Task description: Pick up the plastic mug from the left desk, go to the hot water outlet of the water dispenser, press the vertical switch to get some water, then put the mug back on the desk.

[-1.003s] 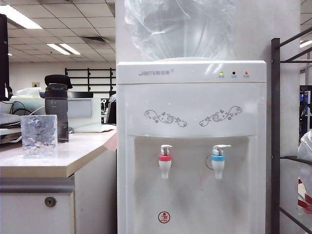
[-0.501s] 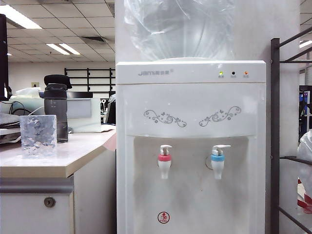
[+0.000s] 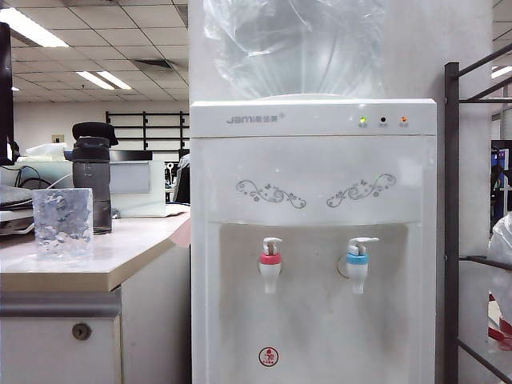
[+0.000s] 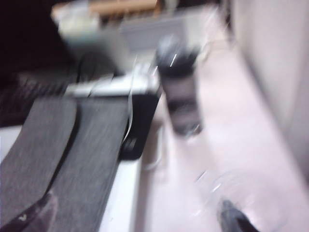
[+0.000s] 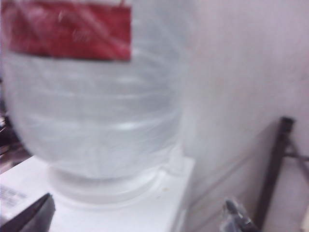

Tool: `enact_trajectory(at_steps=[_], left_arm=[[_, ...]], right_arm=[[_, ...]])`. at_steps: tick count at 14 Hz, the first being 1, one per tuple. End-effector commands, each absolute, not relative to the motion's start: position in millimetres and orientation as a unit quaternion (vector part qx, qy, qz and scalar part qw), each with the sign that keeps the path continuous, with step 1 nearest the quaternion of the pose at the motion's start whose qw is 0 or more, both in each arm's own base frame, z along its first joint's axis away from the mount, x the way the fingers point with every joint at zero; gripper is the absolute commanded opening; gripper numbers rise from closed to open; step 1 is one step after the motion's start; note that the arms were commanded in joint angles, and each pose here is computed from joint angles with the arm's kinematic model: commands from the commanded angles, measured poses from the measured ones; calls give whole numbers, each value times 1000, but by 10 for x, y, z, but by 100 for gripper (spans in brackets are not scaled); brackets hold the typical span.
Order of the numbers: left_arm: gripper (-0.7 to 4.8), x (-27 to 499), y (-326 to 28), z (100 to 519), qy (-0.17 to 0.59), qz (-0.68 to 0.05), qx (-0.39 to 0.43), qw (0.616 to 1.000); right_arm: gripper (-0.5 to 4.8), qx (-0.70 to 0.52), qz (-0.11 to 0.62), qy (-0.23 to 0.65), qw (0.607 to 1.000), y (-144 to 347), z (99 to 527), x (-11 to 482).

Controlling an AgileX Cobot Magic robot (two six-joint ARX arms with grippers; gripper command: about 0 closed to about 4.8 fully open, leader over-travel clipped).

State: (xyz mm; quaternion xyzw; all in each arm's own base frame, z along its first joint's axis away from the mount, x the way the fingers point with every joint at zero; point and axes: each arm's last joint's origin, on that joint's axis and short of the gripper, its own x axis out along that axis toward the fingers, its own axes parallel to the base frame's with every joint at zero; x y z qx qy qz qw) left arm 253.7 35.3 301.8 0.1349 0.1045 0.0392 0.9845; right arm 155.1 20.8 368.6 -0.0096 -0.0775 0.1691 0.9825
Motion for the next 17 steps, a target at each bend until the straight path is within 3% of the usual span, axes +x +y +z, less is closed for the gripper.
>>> enact_trajectory(at_steps=[1,5,9,13,17], left_arm=[[479,2894,539,2659,138,60,166,975],[479,3222,689,2238,145,54,168,974],[479,3613,827,1687,145,-7,184,972],[479,3766,930,1478,98,-32,184,978],[479,3828,967,1410,99,-41,144,984]], right_arm=[[479,-6,208,-43,977,353,3579,1745],[479,-15,255,-10,967,574,3447,1912],[479,-22,267,-22,963,695,3430,1976],[479,-25,258,-40,965,689,3466,1976],[479,-26,254,-39,966,689,3460,1982]])
